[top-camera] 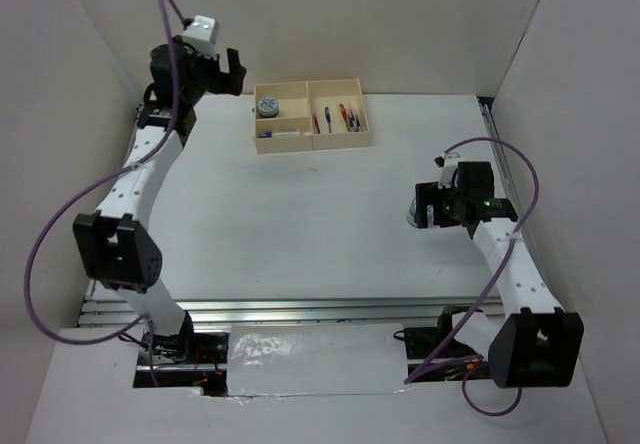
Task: Sort the stationery into containers
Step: Move the stationery to the center of the board.
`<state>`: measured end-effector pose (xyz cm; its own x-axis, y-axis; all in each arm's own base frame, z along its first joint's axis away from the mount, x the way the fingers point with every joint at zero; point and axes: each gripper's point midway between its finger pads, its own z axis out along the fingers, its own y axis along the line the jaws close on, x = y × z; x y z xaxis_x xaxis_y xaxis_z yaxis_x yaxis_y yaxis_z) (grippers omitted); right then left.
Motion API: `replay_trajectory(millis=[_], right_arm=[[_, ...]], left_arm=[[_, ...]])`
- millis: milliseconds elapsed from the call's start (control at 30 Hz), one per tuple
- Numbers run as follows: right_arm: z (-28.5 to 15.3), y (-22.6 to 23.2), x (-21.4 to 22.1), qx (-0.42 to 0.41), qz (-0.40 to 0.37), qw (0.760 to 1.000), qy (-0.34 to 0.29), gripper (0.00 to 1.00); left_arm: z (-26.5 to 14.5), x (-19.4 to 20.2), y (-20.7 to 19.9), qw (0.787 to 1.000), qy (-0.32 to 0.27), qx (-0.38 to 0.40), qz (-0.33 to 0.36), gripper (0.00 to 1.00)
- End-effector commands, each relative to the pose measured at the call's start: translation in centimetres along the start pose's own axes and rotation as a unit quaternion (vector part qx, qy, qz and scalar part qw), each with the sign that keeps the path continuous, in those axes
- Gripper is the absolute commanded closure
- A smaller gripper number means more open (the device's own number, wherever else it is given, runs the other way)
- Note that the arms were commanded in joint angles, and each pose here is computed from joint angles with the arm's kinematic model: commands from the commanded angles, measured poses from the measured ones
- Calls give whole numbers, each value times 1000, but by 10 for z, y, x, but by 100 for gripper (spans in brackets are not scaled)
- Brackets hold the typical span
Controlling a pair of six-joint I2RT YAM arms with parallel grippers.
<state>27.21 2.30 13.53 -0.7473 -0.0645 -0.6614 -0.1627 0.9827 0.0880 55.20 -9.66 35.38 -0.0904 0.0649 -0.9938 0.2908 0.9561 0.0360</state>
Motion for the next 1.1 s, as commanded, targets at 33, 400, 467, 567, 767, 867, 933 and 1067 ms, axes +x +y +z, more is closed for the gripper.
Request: replay_trajectory(millis=[33, 400, 467, 567, 767, 867, 933, 1067], right_arm=[[23, -14, -20, 35, -2, 999, 0, 9], [84, -17, -29, 47, -27, 998, 42, 7], [89, -16, -37, 46, -33, 998, 39, 9], [100, -13, -39, 44, -47, 997, 45, 12], [113, 0, -36, 18, -73, 994, 74, 39], [114, 9, -42, 10, -94, 993, 72, 53], [112, 19, -53, 0, -111, 992, 59, 58], [106, 59, -94, -45, -166, 985, 15, 64]], left_arm=[[-49, 22, 16, 998, 45, 18, -51, 1], [-131, 50, 49, 996, 64, -11, -67, 1], [-138, 61, 51, 994, 78, -13, -73, 1], [-146, 73, 60, 992, 87, -21, -84, 1], [-152, 78, 67, 991, 91, -24, -93, 1], [-152, 82, 69, 990, 95, -22, -99, 1], [-153, 86, 69, 990, 99, -18, -100, 1], [-156, 94, 61, 990, 107, 9, -87, 1]])
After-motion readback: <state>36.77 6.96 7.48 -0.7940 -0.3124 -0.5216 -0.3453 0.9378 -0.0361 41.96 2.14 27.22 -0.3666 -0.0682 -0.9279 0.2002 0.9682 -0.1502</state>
